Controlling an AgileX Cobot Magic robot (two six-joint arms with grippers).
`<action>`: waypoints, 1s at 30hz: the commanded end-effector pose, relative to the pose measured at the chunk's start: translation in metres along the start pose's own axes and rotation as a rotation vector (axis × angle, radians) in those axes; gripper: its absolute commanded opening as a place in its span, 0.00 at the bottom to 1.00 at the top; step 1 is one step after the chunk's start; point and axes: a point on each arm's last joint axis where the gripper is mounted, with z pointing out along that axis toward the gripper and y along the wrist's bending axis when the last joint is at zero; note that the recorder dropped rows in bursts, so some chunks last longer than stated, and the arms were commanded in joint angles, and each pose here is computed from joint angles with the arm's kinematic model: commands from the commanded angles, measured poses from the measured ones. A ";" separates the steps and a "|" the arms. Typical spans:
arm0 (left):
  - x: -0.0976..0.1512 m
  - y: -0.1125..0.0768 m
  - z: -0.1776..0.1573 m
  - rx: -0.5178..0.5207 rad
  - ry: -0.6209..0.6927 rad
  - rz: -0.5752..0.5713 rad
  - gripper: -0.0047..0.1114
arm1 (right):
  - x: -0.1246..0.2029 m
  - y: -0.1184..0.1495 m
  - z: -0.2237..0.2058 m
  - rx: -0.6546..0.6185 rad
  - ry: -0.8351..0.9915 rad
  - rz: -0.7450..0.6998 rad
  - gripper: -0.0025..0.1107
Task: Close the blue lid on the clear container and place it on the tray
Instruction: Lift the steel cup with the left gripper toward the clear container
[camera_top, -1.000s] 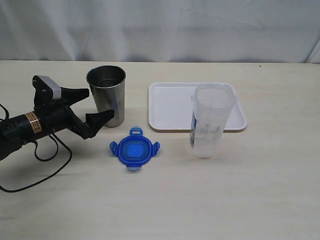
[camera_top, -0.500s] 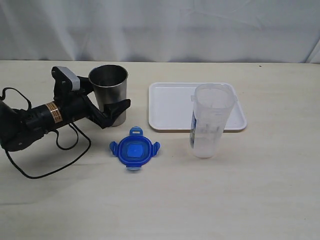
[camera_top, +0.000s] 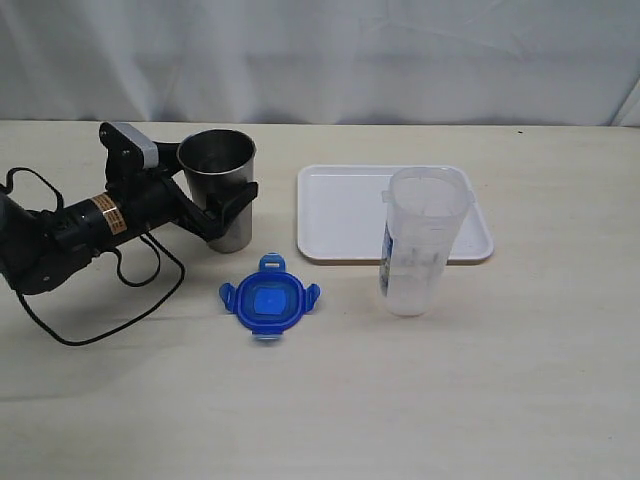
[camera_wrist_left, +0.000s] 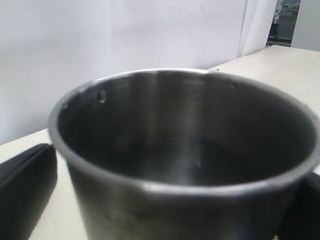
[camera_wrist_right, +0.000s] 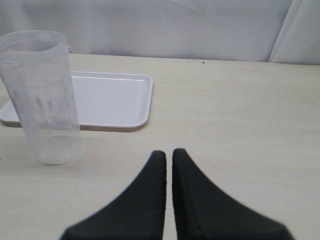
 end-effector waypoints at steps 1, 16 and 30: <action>0.004 -0.002 0.002 0.006 0.003 -0.006 0.93 | 0.001 0.000 0.000 0.005 -0.005 -0.006 0.06; 0.001 -0.003 0.004 -0.001 -0.026 -0.009 0.93 | 0.001 0.000 0.000 0.005 -0.005 -0.006 0.06; 0.001 -0.003 0.004 -0.003 -0.026 -0.010 0.93 | 0.001 0.000 0.000 0.005 -0.005 -0.006 0.06</action>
